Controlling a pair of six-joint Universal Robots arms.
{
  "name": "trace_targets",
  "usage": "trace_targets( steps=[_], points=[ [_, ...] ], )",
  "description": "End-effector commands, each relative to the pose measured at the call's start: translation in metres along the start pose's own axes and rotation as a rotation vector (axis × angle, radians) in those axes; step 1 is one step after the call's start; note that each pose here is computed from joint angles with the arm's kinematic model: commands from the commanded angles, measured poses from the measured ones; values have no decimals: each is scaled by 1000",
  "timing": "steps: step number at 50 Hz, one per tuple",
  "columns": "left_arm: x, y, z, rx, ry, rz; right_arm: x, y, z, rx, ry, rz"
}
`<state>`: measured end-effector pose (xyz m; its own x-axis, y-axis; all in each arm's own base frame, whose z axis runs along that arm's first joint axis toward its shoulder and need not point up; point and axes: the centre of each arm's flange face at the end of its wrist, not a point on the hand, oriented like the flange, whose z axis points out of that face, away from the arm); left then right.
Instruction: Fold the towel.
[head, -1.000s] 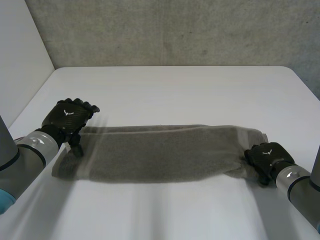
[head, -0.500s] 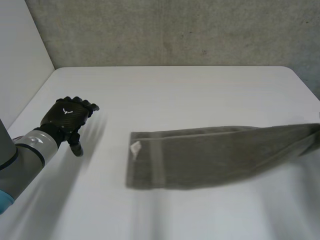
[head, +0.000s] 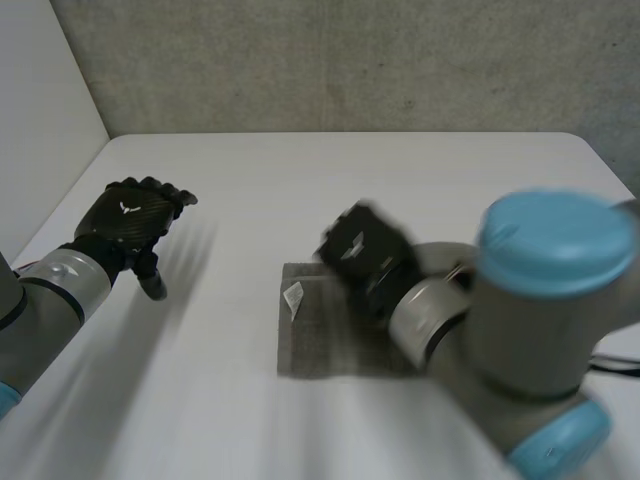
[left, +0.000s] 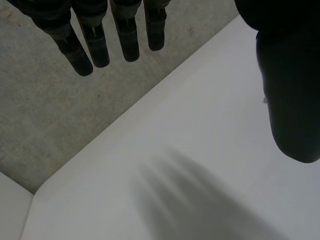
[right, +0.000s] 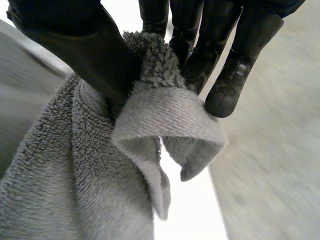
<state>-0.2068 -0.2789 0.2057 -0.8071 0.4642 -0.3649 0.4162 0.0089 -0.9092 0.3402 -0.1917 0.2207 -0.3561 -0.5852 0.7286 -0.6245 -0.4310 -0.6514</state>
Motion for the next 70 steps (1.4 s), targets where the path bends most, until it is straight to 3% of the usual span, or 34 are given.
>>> trace_targets(
  steps=[1, 7, 10, 12, 20, 23, 28, 33, 45, 51, 59, 61, 64, 70],
  points=[
    [9, -7, -2, 21, 24, 5, -80, 2, -8, -13, -224, -41],
    [30, -23, -6, 75, 79, 24, -72, 6, -6, -30, -192, -9],
    [43, -32, -9, 105, 114, 31, -42, -4, -12, -2, -111, 51],
    [54, -41, -12, 135, 146, 14, -4, 0, -18, -2, -8, 184],
    [81, -65, -19, 201, 235, -86, 43, 35, -33, -67, 122, 423],
    [91, -68, -20, 205, 266, -106, 43, 46, -36, -107, 128, 428],
    [141, -77, -18, 216, 405, -166, 34, 91, -47, -259, 127, 393],
    [175, -73, -9, 189, 457, -182, 25, 104, -51, -285, 114, 386],
    [221, -35, 26, 25, 449, -205, 17, 122, -52, -315, 126, 401],
    [224, -29, 33, 9, 414, -210, 8, 130, -48, -338, 103, 411],
    [196, -23, 41, -39, 190, -211, 2, 137, -44, -343, 98, 411],
    [174, -16, 42, -81, 69, -212, 1, 138, -43, -346, 95, 414],
    [155, -11, 36, -103, 4, -213, -2, 141, -42, -358, 87, 425],
    [149, -7, 26, -104, 6, -219, -4, 144, -40, -358, 94, 427]
  ],
)
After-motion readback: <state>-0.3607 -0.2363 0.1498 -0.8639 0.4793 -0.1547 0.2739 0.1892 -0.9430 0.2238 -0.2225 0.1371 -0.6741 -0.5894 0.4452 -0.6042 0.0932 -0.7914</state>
